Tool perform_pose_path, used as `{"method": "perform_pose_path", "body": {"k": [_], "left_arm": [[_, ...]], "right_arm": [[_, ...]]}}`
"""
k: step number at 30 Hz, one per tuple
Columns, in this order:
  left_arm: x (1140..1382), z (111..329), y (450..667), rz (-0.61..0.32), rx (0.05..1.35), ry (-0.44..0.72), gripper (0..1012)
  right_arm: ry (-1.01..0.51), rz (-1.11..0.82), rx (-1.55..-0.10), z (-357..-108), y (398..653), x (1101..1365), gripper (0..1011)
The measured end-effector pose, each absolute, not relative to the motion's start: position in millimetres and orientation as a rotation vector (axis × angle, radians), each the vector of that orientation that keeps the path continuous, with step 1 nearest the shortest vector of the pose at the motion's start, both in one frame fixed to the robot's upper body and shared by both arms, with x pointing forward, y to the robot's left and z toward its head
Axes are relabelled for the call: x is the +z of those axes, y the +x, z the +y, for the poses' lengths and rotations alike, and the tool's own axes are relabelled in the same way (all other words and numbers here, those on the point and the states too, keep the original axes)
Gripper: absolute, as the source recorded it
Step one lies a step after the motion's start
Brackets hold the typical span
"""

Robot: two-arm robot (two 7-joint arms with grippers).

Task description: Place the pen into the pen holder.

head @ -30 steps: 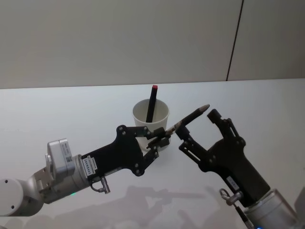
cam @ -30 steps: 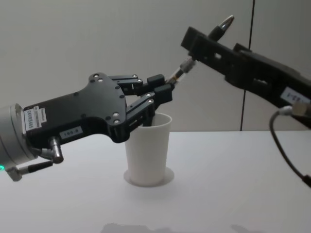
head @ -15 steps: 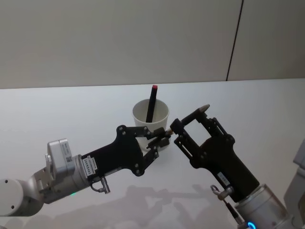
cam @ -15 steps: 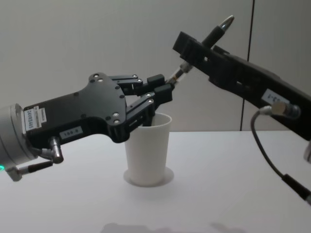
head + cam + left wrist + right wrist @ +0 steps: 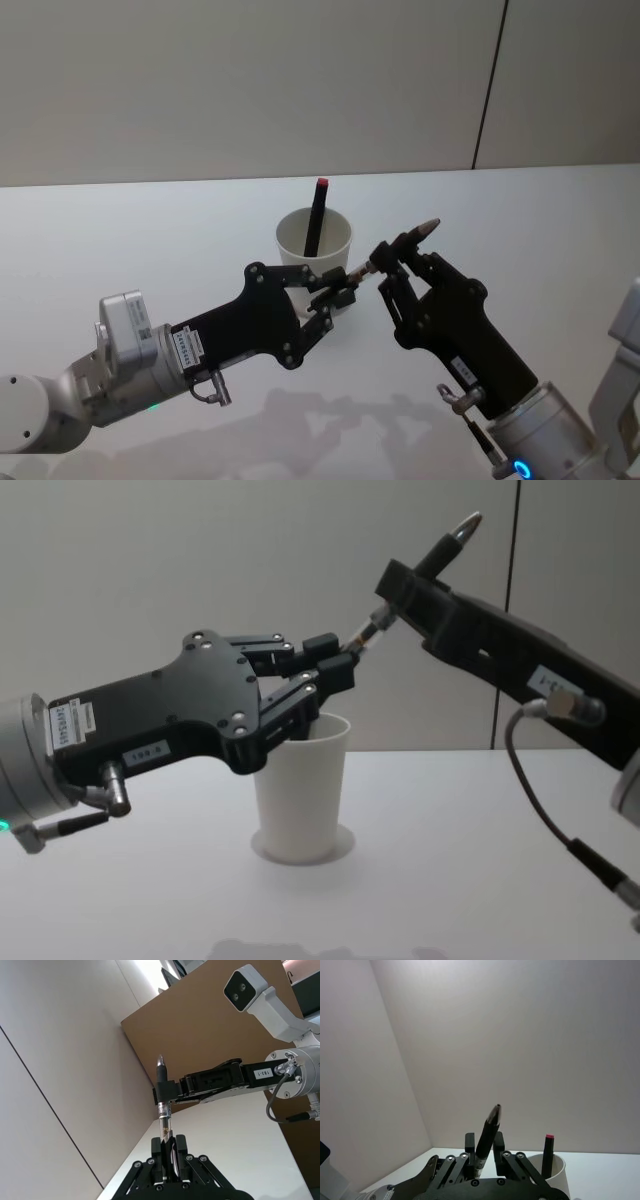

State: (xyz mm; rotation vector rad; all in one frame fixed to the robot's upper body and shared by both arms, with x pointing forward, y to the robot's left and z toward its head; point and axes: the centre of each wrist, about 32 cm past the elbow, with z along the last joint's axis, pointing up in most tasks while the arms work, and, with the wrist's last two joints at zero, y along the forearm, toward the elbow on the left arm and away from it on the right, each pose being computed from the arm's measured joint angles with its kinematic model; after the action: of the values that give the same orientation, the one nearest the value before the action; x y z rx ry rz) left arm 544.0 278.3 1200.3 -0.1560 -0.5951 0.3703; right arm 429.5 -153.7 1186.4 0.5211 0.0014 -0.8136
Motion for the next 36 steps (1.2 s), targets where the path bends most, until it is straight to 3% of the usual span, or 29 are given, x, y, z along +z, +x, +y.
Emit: {"method": "perform_pose_path", "body": {"k": [4,6,26,36], "left_arm": [[1200.3,278.3,544.0,-0.595,0.37,-0.155,177],[1200.3,278.3,544.0,-0.595,0.37,-0.155,177],[1200.3,278.3,544.0,-0.596,0.37,-0.157,185],[1200.3,278.3,544.0,-0.596,0.37,-0.157,490]], "right_arm": [[0.524,0.002,-0.809,-152.9,430.3,1186.3,158],[0.526,0.003,-0.809,-152.7,430.7,1186.1,148],[0.535,0.004,-0.815,-151.3,432.9,1185.4,148],[0.537,-0.002,-0.815,-150.4,432.4,1185.9,145]]}}
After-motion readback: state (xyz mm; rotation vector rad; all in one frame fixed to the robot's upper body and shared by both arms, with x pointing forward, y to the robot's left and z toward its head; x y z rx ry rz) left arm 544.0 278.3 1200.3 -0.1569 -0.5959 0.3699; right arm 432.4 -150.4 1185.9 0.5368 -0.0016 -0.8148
